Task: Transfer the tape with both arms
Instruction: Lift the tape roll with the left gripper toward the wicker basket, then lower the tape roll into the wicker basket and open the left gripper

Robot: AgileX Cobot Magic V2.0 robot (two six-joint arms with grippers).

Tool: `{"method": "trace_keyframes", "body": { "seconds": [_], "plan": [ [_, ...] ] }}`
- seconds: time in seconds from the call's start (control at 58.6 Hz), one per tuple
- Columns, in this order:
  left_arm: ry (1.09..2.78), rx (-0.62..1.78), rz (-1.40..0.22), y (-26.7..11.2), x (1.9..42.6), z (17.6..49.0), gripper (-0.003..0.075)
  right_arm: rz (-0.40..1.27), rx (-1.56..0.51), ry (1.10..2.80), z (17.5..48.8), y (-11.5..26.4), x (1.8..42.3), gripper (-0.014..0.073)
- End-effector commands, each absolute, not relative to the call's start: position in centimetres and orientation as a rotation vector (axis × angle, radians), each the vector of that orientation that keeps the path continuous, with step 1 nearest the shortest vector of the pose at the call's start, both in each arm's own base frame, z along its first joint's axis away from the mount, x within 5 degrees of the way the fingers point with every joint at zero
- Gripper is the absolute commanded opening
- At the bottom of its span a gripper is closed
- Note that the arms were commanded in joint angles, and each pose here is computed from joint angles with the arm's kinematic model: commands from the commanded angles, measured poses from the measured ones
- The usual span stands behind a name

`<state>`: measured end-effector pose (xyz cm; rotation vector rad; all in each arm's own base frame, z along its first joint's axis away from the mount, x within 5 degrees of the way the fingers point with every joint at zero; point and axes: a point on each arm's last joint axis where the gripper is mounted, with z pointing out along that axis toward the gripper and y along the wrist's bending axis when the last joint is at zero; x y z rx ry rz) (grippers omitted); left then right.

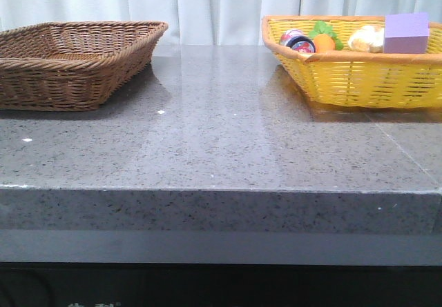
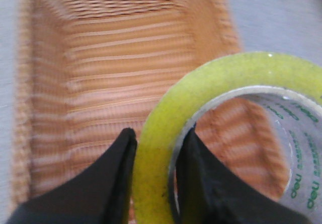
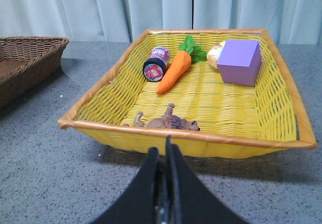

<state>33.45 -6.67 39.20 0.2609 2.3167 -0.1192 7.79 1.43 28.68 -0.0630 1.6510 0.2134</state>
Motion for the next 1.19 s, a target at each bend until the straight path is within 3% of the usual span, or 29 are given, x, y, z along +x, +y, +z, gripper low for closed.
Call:
{"method": "trace_keyframes", "body": {
  "seconds": [0.0,0.409,0.478,0.614,0.717,0.802,0.904,1.177],
  "plan": [
    [2.175,0.173,-0.128,-5.2,34.2,41.4,0.0096,0.196,-0.059,1.546,30.2,1.3,7.8,-0.0068],
    [2.361,0.141,-0.103,-4.6,39.6,33.9,0.015,0.196,-0.059,1.549,30.2,1.3,7.8,-0.0068],
    [2.383,0.147,-0.101,-4.6,39.6,33.5,0.022,0.196,-0.059,1.549,30.2,1.3,7.8,-0.0068],
    [2.38,0.147,-0.101,-4.6,39.6,33.7,0.0454,0.196,-0.059,1.549,30.2,1.3,7.8,-0.0068],
    [2.357,0.146,-0.101,-4.6,39.1,34.5,0.0508,0.196,-0.059,1.55,30.2,1.3,7.8,-0.0068],
    [2.307,0.143,-0.103,-4.5,38.3,36.1,0.0481,0.196,-0.059,1.551,30.2,1.3,7.8,-0.0068],
    [2.26,0.142,-0.104,-4.4,36.9,38.1,0.0391,0.196,-0.059,1.551,30.2,1.3,7.8,-0.0068],
    [2.115,0.133,-0.107,-3.9,32.4,41.1,-0.0022,0.196,-0.059,1.548,30.2,1.3,7.8,-0.0068]
  ]
}}
